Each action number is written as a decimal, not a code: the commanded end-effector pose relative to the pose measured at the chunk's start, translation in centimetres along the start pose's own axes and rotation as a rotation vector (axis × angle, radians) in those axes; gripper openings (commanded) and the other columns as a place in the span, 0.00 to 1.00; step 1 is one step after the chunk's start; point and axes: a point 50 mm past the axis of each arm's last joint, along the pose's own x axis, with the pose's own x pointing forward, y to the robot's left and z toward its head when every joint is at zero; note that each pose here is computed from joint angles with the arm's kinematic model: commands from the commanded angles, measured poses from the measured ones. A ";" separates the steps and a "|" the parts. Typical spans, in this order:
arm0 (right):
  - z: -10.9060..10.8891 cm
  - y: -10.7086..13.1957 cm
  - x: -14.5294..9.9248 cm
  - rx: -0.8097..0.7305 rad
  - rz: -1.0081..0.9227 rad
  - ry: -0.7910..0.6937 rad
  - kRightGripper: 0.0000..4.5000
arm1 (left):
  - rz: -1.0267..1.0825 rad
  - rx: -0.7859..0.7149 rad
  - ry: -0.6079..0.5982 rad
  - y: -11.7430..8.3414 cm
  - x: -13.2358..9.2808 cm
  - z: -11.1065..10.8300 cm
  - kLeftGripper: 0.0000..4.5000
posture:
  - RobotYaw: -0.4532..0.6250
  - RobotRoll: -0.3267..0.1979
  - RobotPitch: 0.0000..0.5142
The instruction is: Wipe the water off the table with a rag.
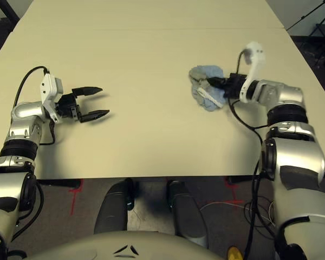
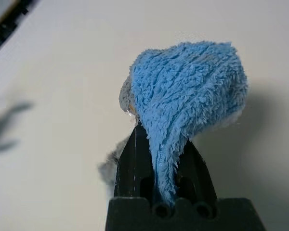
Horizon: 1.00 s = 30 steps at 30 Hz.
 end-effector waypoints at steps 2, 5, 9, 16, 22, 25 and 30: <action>1.0 0.1 -2.8 -0.040 -0.003 0.029 0.04 | 0.040 -0.011 -0.011 0.3 -0.8 0.3 1.00 | 0.47 0.62 0.40; 0.5 -0.4 -4.7 -0.057 -0.046 0.097 0.04 | 0.059 -0.008 -0.004 0.4 -1.3 0.2 1.00 | 0.47 0.62 0.40; -0.8 -1.7 -6.8 -0.056 -0.144 0.169 0.04 | 0.073 -0.012 0.000 0.2 -1.7 -0.1 1.00 | 0.47 0.62 0.41; -3.0 -4.0 -8.3 -0.034 -0.279 0.206 0.04 | 0.080 -0.014 0.007 0.2 -2.0 -0.3 1.00 | 0.47 0.62 0.42; -4.4 -5.1 -7.3 -0.037 -0.358 0.192 0.04 | 0.037 0.014 0.032 0.1 -2.2 -0.1 1.00 | 0.48 0.62 0.42; -5.1 -5.5 -6.8 -0.051 -0.403 0.200 0.04 | 0.014 0.026 0.044 -0.1 -2.2 -0.2 1.00 | 0.48 0.62 0.42; -5.2 -5.9 -6.8 -0.087 -0.452 0.197 0.34 | -0.007 0.029 0.054 -0.5 -2.3 -0.5 1.00 | 0.49 0.62 0.43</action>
